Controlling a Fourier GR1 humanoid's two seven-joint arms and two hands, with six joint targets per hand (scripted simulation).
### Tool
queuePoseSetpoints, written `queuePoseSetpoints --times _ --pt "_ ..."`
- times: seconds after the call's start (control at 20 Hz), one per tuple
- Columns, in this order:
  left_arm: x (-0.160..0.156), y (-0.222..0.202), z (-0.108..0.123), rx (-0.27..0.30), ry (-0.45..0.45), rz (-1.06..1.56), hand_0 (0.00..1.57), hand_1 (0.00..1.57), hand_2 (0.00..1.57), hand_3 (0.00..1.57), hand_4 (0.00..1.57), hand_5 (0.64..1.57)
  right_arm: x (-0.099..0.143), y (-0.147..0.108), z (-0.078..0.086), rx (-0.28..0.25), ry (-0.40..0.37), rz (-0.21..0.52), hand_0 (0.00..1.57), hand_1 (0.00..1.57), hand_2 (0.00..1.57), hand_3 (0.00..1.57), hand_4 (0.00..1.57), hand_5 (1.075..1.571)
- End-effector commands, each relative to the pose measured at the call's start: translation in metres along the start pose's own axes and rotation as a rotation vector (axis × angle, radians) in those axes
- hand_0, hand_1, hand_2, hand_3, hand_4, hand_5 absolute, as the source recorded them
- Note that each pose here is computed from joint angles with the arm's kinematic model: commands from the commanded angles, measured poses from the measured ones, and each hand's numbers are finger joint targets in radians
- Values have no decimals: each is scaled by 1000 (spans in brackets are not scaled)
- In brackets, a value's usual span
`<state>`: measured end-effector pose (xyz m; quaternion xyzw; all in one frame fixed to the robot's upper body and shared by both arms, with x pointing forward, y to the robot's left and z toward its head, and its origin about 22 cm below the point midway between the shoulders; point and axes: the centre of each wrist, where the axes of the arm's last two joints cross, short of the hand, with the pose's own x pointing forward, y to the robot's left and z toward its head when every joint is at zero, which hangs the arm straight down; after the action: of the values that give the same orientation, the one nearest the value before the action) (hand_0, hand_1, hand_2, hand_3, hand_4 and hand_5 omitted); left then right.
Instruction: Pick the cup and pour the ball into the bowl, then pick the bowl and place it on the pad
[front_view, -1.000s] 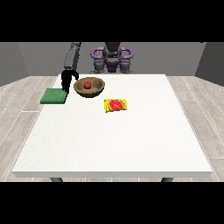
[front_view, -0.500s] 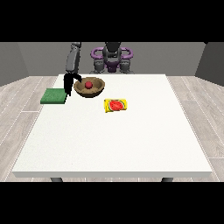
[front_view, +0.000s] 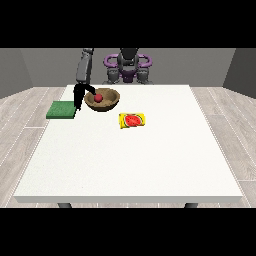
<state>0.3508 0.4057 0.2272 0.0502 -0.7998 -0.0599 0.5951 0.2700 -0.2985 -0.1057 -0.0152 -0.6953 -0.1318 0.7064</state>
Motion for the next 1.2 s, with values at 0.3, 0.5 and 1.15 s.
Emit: queuePoseSetpoints --times 0.3,0.5,1.15 --pt "29 21 3 -6 -94 6 0 0 0 0 1024 1537 -24 -35 38 -204 220 175 1571 1571 1571 1545 913 1470" --pt "31 15 0 -16 -99 38 0 0 0 0 1092 1514 1 -55 28 -261 198 272 1571 1571 1571 1534 927 1511" --pt "-9 61 32 74 23 39 0 0 0 0 1200 1540 115 -78 -18 -280 245 438 1571 1571 1571 969 1046 1557"
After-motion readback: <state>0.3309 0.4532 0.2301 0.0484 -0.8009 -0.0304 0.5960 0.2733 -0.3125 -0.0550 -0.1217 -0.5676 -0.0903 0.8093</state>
